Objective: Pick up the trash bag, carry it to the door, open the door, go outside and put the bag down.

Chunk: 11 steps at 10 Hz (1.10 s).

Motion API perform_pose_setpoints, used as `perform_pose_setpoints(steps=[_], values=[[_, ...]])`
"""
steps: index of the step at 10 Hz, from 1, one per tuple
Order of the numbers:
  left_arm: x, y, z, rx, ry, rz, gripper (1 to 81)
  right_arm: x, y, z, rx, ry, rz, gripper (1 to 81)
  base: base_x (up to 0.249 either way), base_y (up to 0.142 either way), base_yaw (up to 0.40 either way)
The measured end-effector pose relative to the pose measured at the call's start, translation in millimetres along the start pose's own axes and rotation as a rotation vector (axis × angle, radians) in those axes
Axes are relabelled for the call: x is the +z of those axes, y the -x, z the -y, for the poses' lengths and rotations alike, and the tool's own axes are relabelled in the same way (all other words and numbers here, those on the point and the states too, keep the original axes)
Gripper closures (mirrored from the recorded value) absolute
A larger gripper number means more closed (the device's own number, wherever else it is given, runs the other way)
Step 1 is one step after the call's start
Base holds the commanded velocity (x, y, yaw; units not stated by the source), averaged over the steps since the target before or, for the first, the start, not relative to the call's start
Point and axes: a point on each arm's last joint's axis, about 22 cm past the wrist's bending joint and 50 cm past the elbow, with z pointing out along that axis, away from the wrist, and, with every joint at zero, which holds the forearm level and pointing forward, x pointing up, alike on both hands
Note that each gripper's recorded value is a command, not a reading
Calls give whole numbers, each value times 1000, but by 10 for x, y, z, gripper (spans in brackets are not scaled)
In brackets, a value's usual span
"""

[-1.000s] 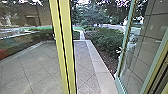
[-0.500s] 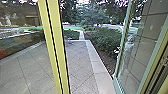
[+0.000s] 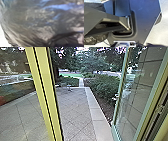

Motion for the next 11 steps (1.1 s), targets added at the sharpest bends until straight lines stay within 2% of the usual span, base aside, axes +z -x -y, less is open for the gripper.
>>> perform_pose_setpoints(steps=[11], values=[[2, 1, -6, 13, 0, 1, 811, 0, 23, -34, 1, 10, 3, 10, 0, -128, 0]])
